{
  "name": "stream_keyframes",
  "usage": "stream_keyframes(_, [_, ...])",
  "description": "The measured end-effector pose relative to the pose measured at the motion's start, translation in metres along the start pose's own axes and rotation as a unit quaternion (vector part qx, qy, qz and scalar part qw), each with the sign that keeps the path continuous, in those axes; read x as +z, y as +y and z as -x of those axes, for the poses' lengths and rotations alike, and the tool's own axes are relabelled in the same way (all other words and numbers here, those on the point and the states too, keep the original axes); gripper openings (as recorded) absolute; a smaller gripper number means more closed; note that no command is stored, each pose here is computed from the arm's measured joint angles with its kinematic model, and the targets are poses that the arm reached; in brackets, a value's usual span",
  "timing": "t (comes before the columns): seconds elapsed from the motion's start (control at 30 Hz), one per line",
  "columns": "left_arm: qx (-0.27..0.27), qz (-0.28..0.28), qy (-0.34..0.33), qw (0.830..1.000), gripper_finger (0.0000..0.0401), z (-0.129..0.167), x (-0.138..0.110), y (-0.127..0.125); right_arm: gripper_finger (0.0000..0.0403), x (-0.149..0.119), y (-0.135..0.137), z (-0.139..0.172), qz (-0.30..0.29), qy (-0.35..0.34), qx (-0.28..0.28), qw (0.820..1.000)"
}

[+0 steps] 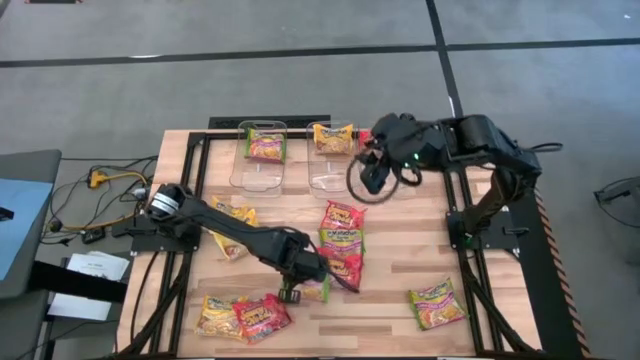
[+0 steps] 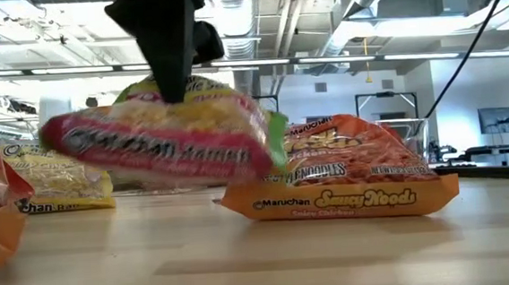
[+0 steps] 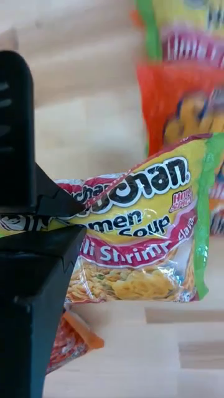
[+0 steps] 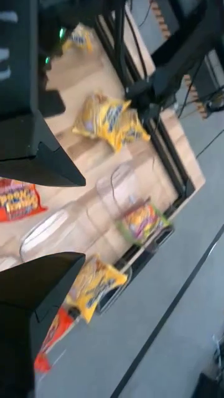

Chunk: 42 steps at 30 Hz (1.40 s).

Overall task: Sort Maruchan noodles
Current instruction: Put the green noodle pack into the left transparent bin

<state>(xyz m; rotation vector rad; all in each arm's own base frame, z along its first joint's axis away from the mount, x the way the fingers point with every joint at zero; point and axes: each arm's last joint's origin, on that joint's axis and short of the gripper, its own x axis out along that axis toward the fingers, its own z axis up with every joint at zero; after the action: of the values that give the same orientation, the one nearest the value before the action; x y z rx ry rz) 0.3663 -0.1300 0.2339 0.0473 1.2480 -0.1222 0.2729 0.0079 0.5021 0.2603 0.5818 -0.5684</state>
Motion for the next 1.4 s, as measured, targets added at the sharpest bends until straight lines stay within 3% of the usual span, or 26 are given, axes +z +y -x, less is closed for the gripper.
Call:
stream_keyframes(0.37, [0.058, 0.019, 0.005, 0.998, 0.0000, 0.035, -0.008, 0.031, 0.0206, 0.014, -0.031, -0.017, 0.033, 0.029, 0.023, 0.999])
stream_keyframes(0.67, [0.086, 0.045, -0.013, 0.995, 0.0000, 0.056, -0.009, 0.062, 0.0241, 0.025, -0.062, -0.029, 0.017, 0.049, 0.047, 0.998])
stream_keyframes(0.87, [0.120, 0.069, -0.057, 0.989, 0.0000, 0.084, -0.013, 0.081, 0.0250, 0.031, -0.084, -0.037, 0.029, 0.070, 0.126, 0.989])
stream_keyframes(1.1, [0.172, 0.102, -0.110, 0.974, 0.0000, 0.120, -0.023, 0.100, 0.0250, 0.034, -0.100, -0.058, 0.077, 0.095, 0.258, 0.958])
stream_keyframes(1.4, [0.233, 0.112, -0.160, 0.953, 0.0000, 0.149, -0.031, 0.112, 0.0250, 0.034, -0.101, -0.113, 0.112, 0.122, 0.275, 0.947])
